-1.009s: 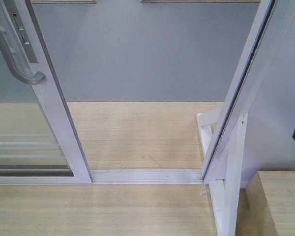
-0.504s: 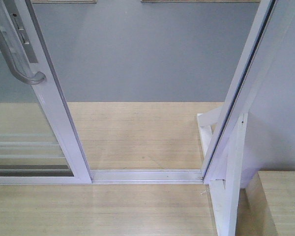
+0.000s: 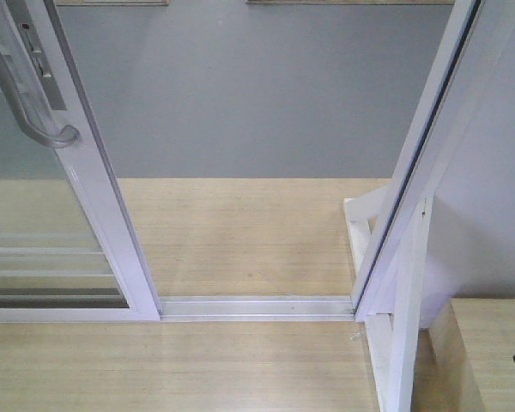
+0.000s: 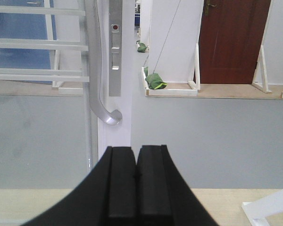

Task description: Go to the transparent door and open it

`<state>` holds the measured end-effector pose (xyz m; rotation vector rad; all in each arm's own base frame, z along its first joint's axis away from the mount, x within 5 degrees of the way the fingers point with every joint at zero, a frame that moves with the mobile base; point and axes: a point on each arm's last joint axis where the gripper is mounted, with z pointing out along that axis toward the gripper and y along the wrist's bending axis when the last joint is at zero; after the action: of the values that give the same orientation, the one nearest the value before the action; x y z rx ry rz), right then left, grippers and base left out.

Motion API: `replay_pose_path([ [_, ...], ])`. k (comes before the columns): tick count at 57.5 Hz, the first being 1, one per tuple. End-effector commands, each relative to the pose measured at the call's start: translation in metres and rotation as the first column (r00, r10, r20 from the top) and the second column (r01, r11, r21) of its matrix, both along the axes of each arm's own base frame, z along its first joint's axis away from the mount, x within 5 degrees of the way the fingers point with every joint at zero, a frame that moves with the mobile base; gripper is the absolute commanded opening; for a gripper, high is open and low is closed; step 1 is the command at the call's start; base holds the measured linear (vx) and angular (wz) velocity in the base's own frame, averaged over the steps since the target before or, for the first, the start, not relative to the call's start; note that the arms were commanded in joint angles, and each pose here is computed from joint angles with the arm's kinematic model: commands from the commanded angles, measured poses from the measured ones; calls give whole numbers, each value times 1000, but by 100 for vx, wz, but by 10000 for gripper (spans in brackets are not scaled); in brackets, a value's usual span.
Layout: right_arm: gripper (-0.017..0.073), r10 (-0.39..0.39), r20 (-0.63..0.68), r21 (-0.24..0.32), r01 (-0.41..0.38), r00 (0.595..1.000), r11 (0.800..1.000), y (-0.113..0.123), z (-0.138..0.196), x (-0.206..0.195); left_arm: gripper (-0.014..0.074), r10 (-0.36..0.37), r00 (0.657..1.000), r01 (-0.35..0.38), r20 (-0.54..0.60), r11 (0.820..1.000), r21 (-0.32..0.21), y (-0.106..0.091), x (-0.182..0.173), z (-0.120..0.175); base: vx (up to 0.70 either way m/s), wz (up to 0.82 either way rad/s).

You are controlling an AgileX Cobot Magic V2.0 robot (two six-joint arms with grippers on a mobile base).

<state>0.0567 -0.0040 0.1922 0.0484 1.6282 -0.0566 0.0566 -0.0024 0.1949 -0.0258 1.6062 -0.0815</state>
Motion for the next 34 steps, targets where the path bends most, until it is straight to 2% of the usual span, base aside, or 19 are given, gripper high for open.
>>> replay_pose_path([
  [1,-8,-2,90,-17,4,996,1000,0,4,0,-6,4,998,-3,65,1000,-22,0,0,-2,0,0],
  [34,-8,-2,87,-16,4,996,1000,0,4,0,-6,4,998,-3,65,1000,-22,0,0,-2,0,0],
])
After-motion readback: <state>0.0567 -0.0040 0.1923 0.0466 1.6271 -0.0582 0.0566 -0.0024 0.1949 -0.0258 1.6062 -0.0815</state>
